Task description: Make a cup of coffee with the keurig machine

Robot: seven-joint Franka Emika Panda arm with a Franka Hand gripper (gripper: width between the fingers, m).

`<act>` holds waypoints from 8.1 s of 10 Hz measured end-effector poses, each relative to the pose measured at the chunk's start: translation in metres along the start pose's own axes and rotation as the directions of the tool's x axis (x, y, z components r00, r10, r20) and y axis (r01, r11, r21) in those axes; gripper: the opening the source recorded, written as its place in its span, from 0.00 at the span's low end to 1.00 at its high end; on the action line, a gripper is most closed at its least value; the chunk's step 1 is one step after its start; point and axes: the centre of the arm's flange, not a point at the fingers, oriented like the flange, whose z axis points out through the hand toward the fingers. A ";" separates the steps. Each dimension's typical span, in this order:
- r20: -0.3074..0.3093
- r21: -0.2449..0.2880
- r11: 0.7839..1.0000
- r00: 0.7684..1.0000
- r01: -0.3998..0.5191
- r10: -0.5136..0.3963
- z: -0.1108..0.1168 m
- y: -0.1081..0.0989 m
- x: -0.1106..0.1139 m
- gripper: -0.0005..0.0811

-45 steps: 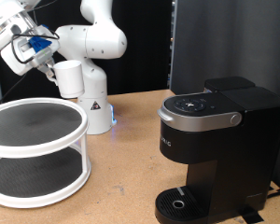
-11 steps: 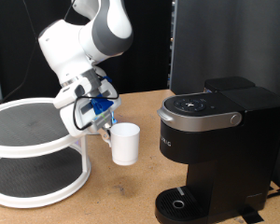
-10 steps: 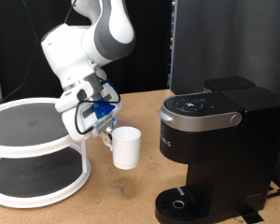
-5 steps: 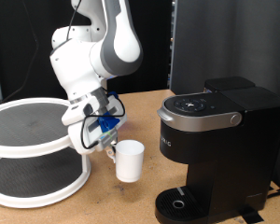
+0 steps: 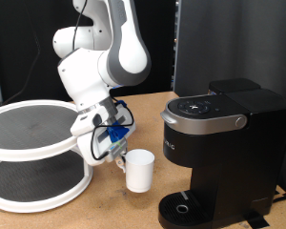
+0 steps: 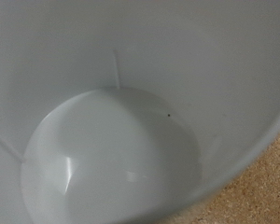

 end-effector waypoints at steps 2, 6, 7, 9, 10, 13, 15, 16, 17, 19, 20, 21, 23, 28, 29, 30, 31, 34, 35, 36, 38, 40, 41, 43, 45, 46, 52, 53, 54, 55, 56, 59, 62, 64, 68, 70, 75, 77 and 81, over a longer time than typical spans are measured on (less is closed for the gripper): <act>-0.008 0.011 1.000 1.000 -0.006 0.006 0.006 -0.006 0.004 0.09; -0.022 0.027 0.999 1.000 -0.019 0.020 0.019 -0.018 0.018 0.09; -0.024 0.025 0.999 0.999 -0.021 0.021 0.023 -0.020 0.022 0.09; -0.029 0.022 0.999 0.999 -0.028 0.029 0.032 -0.026 0.030 0.09; -0.031 0.024 0.999 0.999 -0.032 0.033 0.037 -0.029 0.034 0.09; -0.049 0.044 0.999 0.998 -0.024 0.026 0.048 -0.039 0.045 0.09; -0.046 0.053 0.998 0.999 -0.016 0.019 0.052 -0.046 0.047 0.09; -0.046 0.057 0.998 0.999 -0.013 0.016 0.054 -0.049 0.046 0.09; -0.048 0.061 0.998 0.999 -0.008 0.011 0.055 -0.052 0.045 0.09; -0.055 0.067 0.998 0.998 -0.003 0.007 0.057 -0.056 0.044 0.09; -0.057 0.069 0.998 0.998 -0.002 0.006 0.057 -0.058 0.043 0.09; -0.058 0.064 0.998 0.998 -0.005 0.009 0.059 -0.060 0.043 0.09; -0.055 0.045 0.999 0.998 -0.008 0.010 0.066 -0.061 0.043 0.09; -0.064 0.043 0.999 0.998 -0.010 0.012 0.073 -0.061 0.046 0.09; -0.064 0.044 0.999 0.998 -0.010 0.013 0.073 -0.061 0.046 0.09; -0.063 0.044 0.999 0.998 -0.009 0.012 0.073 -0.061 0.046 0.22; -0.063 0.044 0.999 0.998 -0.008 0.011 0.073 -0.061 0.046 0.39; -0.055 0.054 0.999 0.998 -0.002 0.005 0.073 -0.061 0.045 0.80; -0.050 0.075 0.997 0.999 0.003 0.001 0.072 -0.062 0.044 0.80; -0.041 0.104 0.995 0.999 0.008 -0.004 0.067 -0.063 0.042 0.95; -0.029 0.161 0.987 1.000 0.012 -0.008 0.049 -0.062 0.038 0.99; -0.016 0.172 0.985 1.000 0.005 -0.003 0.027 -0.058 0.033 0.99; -0.004 0.159 0.987 1.000 0.005 -0.004 0.016 -0.054 0.031 0.99; 0.030 0.129 0.991 0.999 0.019 -0.023 -0.005 -0.042 0.024 0.99; 0.040 0.130 0.991 0.999 0.020 -0.026 -0.013 -0.040 0.019 0.99; 0.047 0.151 0.988 0.998 0.022 -0.030 -0.013 -0.041 0.019 0.99; 0.017 0.308 0.951 0.999 0.038 -0.045 -0.079 -0.049 0.037 0.99; 0.008 0.316 0.948 0.999 0.036 -0.040 -0.092 -0.052 0.040 0.99; -0.001 0.325 0.945 0.999 0.033 -0.035 -0.105 -0.055 0.043 0.99; -0.007 0.337 0.941 1.000 0.028 -0.027 -0.118 -0.059 0.045 0.99; -0.012 0.351 0.936 1.000 0.023 -0.020 -0.131 -0.062 0.047 0.99; -0.006 0.377 0.926 1.000 0.017 -0.015 -0.168 -0.069 0.049 0.99; -0.044 0.416 0.909 0.998 -0.025 0.048 -0.165 -0.070 0.051 0.99; -0.093 0.451 0.891 0.990 -0.053 0.105 -0.168 -0.078 0.060 0.99; -0.103 0.332 0.943 0.995 0.025 0.010 -0.176 -0.124 0.096 0.99; -0.026 0.226 0.968 0.994 0.109 -0.106 -0.178 -0.151 0.113 0.99; 0.060 0.118 0.932 0.934 0.343 -0.352 -0.173 -0.164 0.123 0.99; 0.113 0.061 0.888 0.881 0.456 -0.460 -0.177 -0.186 0.135 0.99; 0.274 0.075 0.790 0.749 0.609 -0.603 -0.174 -0.215 0.165 0.99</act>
